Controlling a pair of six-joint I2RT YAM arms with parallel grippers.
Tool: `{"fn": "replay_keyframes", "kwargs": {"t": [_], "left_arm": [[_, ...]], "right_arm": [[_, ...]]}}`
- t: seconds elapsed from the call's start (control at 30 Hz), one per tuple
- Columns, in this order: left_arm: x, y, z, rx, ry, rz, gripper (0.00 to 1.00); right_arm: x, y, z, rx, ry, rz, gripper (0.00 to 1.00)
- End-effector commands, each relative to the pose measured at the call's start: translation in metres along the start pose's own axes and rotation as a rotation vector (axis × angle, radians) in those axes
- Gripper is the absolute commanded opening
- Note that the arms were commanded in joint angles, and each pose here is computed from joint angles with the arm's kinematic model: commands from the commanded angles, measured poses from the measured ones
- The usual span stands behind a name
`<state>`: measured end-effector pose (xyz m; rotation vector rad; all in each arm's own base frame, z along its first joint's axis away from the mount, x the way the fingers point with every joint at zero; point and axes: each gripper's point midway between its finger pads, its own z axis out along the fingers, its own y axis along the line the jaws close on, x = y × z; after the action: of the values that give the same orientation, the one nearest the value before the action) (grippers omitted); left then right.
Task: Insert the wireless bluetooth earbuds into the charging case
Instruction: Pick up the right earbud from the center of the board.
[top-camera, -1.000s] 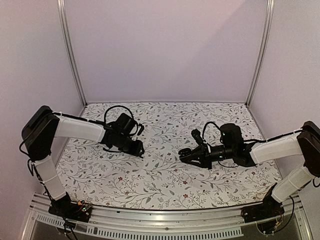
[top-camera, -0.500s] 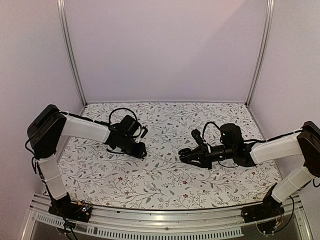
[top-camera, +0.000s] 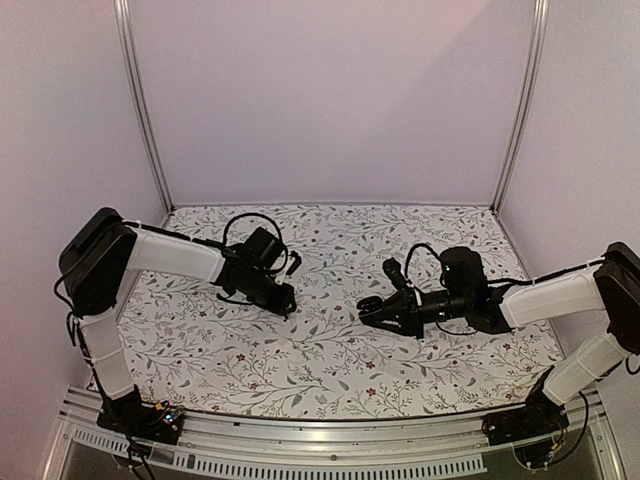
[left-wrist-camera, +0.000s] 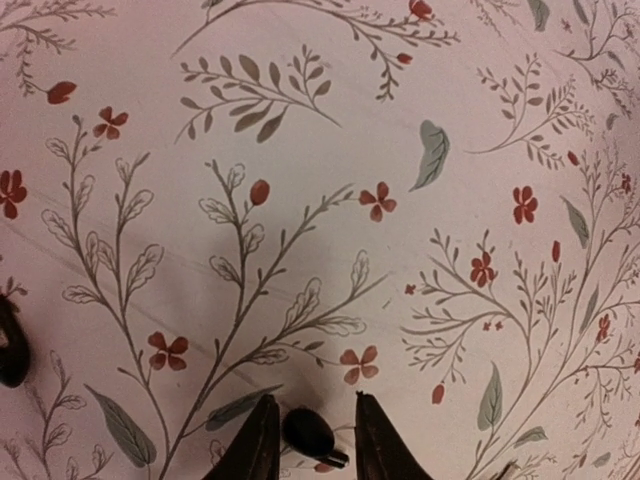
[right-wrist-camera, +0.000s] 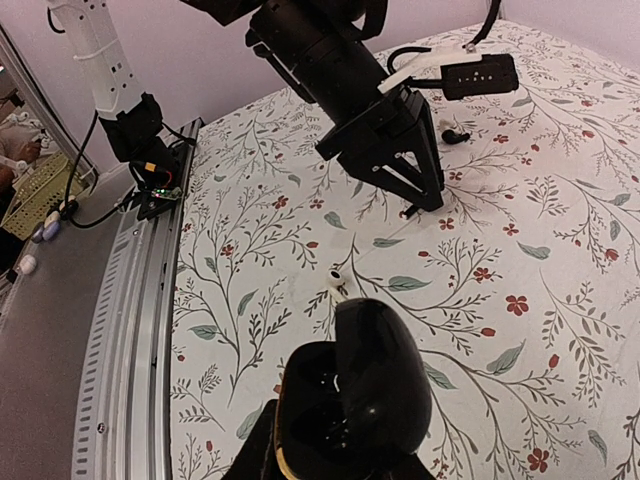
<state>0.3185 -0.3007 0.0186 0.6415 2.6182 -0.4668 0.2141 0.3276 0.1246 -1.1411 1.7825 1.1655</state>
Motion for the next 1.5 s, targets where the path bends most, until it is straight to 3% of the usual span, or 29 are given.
{"fn": "replay_keyframes", "kwargs": {"t": [0.0,0.37,0.8,0.97,1.47], "left_arm": [[0.008,0.000,0.004,-0.040,0.059,0.055,0.26],[0.014,0.005,0.010,-0.086,0.110,0.090,0.24],[0.003,-0.005,0.011,-0.044,0.082,0.110,0.17],[0.008,0.001,0.008,-0.076,0.099,0.109,0.22],[0.023,0.010,0.003,-0.155,0.143,0.140,0.22]], "right_arm": [[-0.002,0.001,-0.003,0.000,-0.011,-0.005,0.00],[-0.001,0.000,-0.002,-0.001,-0.008,-0.004,0.00],[0.001,-0.003,0.001,0.001,0.001,0.020,0.00],[-0.002,-0.002,0.000,0.003,-0.002,0.017,0.00],[-0.002,-0.004,0.002,-0.001,0.002,0.021,0.00]]}}
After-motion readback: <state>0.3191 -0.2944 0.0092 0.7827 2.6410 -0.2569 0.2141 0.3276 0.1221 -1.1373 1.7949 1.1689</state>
